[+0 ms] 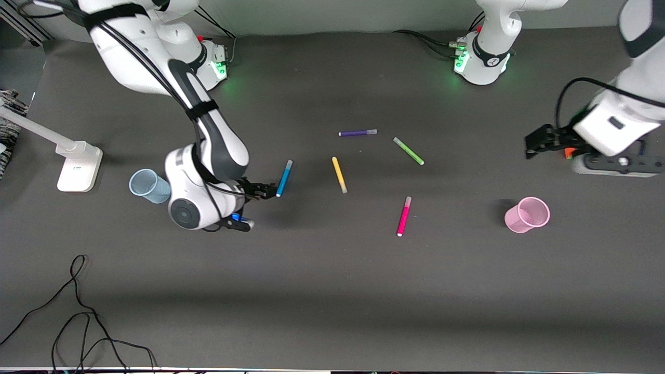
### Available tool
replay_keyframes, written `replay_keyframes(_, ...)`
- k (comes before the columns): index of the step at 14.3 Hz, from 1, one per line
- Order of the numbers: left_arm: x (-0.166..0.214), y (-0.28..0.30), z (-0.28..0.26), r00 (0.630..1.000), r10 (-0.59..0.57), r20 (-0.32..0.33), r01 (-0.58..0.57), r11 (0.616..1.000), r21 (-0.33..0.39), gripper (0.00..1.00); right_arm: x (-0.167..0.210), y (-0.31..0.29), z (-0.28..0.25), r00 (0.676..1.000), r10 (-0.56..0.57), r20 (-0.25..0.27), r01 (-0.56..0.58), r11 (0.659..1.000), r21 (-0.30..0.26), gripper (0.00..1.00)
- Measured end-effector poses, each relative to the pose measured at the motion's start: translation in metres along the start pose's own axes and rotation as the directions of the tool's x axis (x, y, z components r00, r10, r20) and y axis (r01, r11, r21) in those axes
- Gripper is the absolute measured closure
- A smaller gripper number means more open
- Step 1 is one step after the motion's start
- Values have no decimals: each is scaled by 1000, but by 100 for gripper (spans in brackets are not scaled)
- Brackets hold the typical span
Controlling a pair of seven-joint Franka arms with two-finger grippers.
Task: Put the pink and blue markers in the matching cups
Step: 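Reach the right gripper down to the blue marker and grasp it, then lift the blue marker with the right gripper while the left gripper reaches the pink marker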
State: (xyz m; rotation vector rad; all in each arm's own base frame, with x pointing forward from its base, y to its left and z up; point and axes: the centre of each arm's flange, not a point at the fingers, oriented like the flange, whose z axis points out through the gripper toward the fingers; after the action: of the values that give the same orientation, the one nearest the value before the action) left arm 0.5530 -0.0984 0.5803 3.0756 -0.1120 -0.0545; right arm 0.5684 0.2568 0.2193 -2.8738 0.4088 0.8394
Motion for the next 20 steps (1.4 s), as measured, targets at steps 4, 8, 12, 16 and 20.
replay_keyframes(4, 2, 75, 25, 1000, -20, -19, 20, 1000, -14, 0, 18, -8, 42, 1000, 29, -10, -29, 1000, 3, 0)
replay_keyframes(8, 0, 130, 64, 1000, -22, -17, 22, 1000, -18, 0, 24, -15, 62, 999, 40, -9, -40, 999, 19, 11)
replay_keyframes(12, 1, 134, 85, 1000, -9, 10, 9, 1000, 11, 0, 27, -15, 70, 999, 50, -11, -49, 999, 17, 38)
replay_keyframes(16, 4, 155, 153, 1000, 28, 10, -28, 1000, 14, 0, 29, -14, 71, 998, 56, -12, -56, 998, 19, 63)
replay_keyframes(20, 8, 174, 237, 996, 76, 38, -78, 996, 44, 0, 33, -11, 62, 998, 66, -19, -66, 998, 25, 83)
